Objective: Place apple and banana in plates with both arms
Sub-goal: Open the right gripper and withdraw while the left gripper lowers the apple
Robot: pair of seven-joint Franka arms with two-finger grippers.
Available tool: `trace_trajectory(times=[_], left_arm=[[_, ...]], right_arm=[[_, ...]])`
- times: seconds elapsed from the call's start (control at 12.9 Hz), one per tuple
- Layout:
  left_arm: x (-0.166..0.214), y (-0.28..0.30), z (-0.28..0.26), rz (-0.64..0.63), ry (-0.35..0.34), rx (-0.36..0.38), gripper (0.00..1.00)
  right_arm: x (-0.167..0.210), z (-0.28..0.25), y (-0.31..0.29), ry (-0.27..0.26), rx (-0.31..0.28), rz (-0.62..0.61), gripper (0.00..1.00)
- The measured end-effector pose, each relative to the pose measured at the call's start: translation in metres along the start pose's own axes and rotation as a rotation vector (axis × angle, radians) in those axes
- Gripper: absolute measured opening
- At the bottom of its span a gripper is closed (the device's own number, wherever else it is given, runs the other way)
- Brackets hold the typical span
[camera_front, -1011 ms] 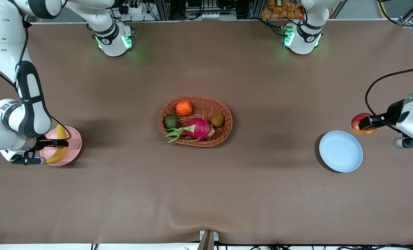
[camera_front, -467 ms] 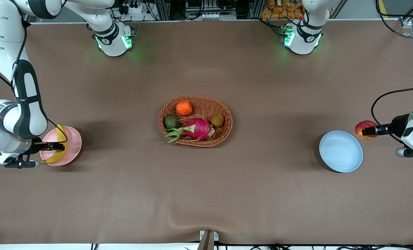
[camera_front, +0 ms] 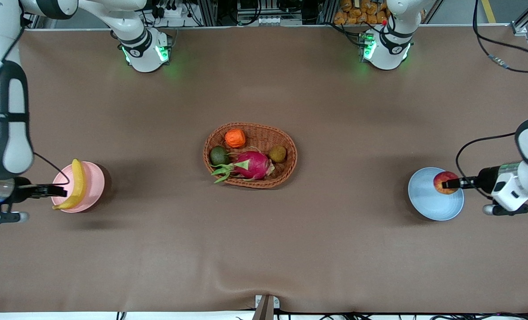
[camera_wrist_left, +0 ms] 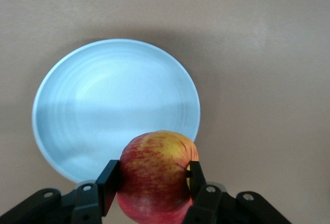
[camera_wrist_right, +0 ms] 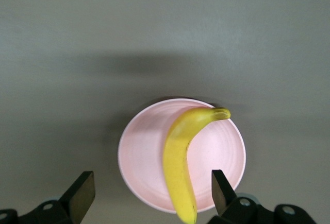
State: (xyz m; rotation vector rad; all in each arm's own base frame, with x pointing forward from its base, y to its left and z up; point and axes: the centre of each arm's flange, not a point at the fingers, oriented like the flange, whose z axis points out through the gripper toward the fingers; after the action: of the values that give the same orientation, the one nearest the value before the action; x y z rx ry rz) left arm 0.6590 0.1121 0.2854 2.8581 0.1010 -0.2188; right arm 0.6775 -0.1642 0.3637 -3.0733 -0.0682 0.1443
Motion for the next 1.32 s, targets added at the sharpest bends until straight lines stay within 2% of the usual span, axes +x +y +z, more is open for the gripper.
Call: trace_trajectory(times=[0.16,0.54,0.62,0.86,1.09,1.32], left_arm=[[0.006,-0.024,0.033,0.013,-0.002,-0.029,0.60],[0.010,-0.038,0.053,0.004,0.003,-0.099,0.60],[0.010,-0.038,0.055,0.005,0.001,-0.101,0.67],[0.016,-0.036,0.044,0.010,0.026,-0.100,0.99],[0.022,-0.022,0.011,0.034,0.069,-0.092,1.00],[0.016,0.020,-0.048,0.095,0.104,-0.052,1.00]], right_arm=[[-0.007,-0.040,-0.008,0.003,0.015,-0.011,1.00],[-0.042,-0.109,-0.069,-0.070,0.070,-0.017,1.00],[-0.048,-0.115,-0.085,-0.075,0.073,-0.001,1.00],[-0.060,-0.123,-0.126,-0.081,0.062,0.048,1.00],[-0.087,-0.138,-0.117,-0.047,0.071,0.077,1.00],[-0.117,-0.172,-0.105,-0.004,0.025,0.080,1.00]])
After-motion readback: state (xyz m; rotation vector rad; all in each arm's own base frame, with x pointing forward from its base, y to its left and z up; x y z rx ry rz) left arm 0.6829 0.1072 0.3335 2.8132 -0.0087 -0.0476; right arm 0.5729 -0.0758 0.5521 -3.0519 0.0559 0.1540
